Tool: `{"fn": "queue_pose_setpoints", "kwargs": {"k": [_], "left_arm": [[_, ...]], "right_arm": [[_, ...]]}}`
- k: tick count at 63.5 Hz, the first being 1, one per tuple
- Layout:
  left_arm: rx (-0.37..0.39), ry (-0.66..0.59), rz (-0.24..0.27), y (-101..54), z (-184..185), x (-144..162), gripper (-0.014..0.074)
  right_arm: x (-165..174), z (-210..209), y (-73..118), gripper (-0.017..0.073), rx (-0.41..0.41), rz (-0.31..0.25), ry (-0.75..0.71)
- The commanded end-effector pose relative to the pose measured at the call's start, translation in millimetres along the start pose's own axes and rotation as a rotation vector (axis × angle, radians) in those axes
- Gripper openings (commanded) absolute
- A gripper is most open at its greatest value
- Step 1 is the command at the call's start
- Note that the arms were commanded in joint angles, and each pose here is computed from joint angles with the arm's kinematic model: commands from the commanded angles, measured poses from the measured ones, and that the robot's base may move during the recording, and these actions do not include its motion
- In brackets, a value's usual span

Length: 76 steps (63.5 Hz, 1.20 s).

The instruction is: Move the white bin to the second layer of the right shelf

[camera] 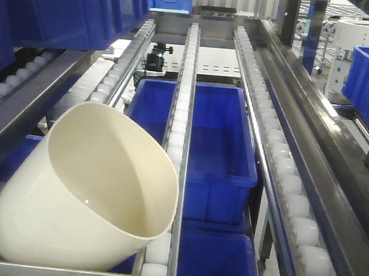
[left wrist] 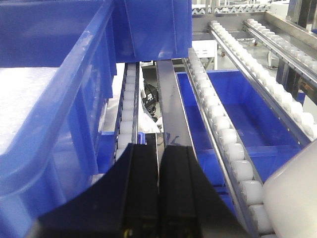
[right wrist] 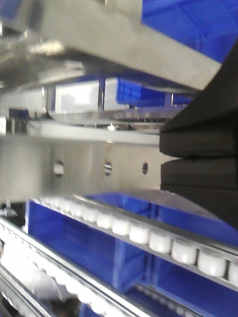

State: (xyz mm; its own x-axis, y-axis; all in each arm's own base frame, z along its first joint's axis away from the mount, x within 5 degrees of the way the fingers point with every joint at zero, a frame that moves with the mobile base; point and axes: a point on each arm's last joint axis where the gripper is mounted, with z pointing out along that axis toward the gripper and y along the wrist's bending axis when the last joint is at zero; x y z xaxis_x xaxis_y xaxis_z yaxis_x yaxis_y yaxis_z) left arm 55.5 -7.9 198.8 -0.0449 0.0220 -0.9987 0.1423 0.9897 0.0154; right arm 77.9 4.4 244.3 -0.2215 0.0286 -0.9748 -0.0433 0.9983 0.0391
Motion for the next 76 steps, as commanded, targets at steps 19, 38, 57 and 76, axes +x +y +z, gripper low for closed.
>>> {"fn": "queue_pose_setpoints", "kwargs": {"k": [19,38,57,76], "left_arm": [[0.003,-0.065,-0.003,-0.3,1,4,0.0085],[0.003,-0.065,-0.003,-0.3,1,4,0.0085],[0.003,-0.065,-0.003,-0.3,1,4,0.0085],[0.003,-0.065,-0.003,-0.3,1,4,0.0085]], "right_arm": [[-7,-2,-1.3,0.0048,0.014,0.000,-0.133],[-7,-2,-1.3,0.0048,0.014,0.000,-0.133],[11,-13,-3.0,0.0048,0.024,-0.001,-0.305],[38,-16,-3.7,0.0048,0.023,0.000,-0.328]]}}
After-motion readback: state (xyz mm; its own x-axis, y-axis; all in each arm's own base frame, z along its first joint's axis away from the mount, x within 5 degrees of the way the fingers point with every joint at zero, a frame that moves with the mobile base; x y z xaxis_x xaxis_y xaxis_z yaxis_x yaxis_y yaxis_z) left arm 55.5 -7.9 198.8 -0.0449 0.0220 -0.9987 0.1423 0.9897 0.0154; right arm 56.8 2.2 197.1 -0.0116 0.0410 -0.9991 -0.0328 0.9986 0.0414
